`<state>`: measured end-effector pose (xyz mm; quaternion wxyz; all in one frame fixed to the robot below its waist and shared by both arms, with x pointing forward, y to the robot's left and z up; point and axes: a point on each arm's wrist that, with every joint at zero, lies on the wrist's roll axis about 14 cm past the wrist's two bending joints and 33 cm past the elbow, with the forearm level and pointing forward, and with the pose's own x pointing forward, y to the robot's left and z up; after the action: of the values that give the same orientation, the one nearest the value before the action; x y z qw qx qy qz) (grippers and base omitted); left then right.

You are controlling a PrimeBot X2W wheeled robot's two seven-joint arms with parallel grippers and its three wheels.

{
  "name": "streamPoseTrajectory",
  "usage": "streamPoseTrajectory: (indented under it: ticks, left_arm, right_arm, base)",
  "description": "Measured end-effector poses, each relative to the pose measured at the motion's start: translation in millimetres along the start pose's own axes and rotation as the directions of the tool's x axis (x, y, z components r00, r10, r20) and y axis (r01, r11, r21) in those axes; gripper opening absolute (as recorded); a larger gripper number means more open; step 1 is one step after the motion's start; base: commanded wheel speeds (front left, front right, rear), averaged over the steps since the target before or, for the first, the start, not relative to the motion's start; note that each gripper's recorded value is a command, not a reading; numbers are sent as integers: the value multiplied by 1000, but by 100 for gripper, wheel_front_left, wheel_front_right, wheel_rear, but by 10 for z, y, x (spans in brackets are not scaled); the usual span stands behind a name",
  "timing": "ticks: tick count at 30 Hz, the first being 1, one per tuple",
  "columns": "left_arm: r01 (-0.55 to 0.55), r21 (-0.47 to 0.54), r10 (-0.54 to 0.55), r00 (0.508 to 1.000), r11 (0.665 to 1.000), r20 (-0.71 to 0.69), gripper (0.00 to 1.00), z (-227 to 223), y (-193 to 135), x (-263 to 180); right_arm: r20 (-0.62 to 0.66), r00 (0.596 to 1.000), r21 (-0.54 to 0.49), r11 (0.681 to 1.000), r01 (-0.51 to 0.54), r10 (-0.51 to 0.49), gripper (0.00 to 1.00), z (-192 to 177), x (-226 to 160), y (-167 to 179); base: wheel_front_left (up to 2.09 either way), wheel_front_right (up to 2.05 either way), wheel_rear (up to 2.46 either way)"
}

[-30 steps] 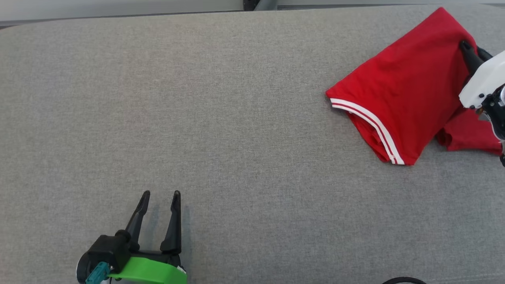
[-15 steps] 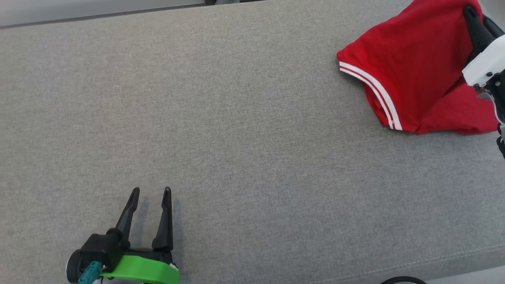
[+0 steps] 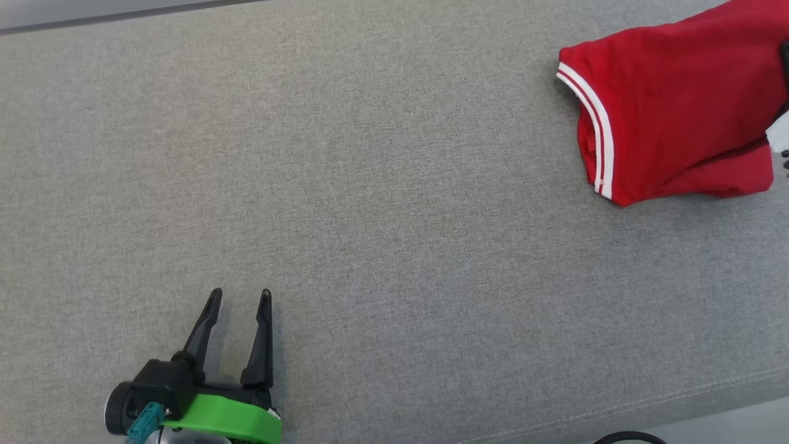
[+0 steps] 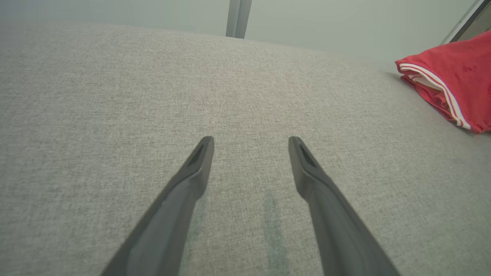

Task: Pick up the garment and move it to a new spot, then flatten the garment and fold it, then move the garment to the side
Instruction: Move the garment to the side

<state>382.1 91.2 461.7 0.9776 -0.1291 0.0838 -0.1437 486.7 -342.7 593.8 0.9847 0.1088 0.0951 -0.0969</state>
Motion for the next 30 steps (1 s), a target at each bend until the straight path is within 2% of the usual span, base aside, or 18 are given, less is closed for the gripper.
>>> streamPoseTrajectory:
  ticks: [3, 4, 5, 6, 11, 15, 20, 23, 27, 30]
  left_arm:
    - [9, 7, -9, 1000, 1000, 0, 100, 1, 8, 54]
    - [6, 9, -6, 1000, 1000, -1, 100, -1, 25, 62]
    - [-2, 9, 2, 1000, 1000, -2, 100, -6, 53, 65]
    - [-11, 9, 11, 1000, 1000, -2, 100, -5, 86, 64]
    - [-65, 7, 65, 998, 998, 5, 100, 20, 260, 32]
    - [-88, 12, 87, 996, 996, 20, 100, 78, 319, -31]
    - [-130, 22, 129, 991, 991, 35, 100, 142, 391, -245]
    - [-164, 20, 164, 986, 986, 27, 100, 119, 445, -427]
    - [-225, 22, 225, 974, 974, 15, 100, 67, 551, -699]
    - [-255, 31, 254, 967, 966, 26, 100, 84, 595, -846]
  right_arm:
    - [-13, 998, -37, 997, 63, -63, 0, -80, 40, -160]
    - [-14, 996, -45, 995, 84, -85, 16, -105, 57, -213]
    - [-14, 995, -49, 994, 102, -103, 42, -130, 75, -253]
    - [-10, 993, -65, 991, 118, -119, 100, -145, 97, -282]
    - [8, 987, -138, 977, 161, -161, 100, -208, 200, -310]
    - [160, 980, -210, 965, 154, -122, 100, 30, 165, -200]
    - [303, 952, -272, 954, 128, -42, 100, 96, -165, -74]
    - [318, 948, -259, 963, 82, 5, 100, -75, -436, 43]
    - [274, 960, -243, 970, 20, 49, 100, -478, -841, 151]
    - [237, 971, -209, 978, 12, 38, 100, -757, -1120, 129]
  base:
    - [0, 0, 0]
    - [0, 0, 0]
    - [0, 0, 0]
    - [0, 0, 0]
    - [0, 0, 0]
    - [0, 0, 0]
    - [0, 0, 0]
    - [0, 0, 0]
    - [0, 0, 0]
    - [0, 0, 0]
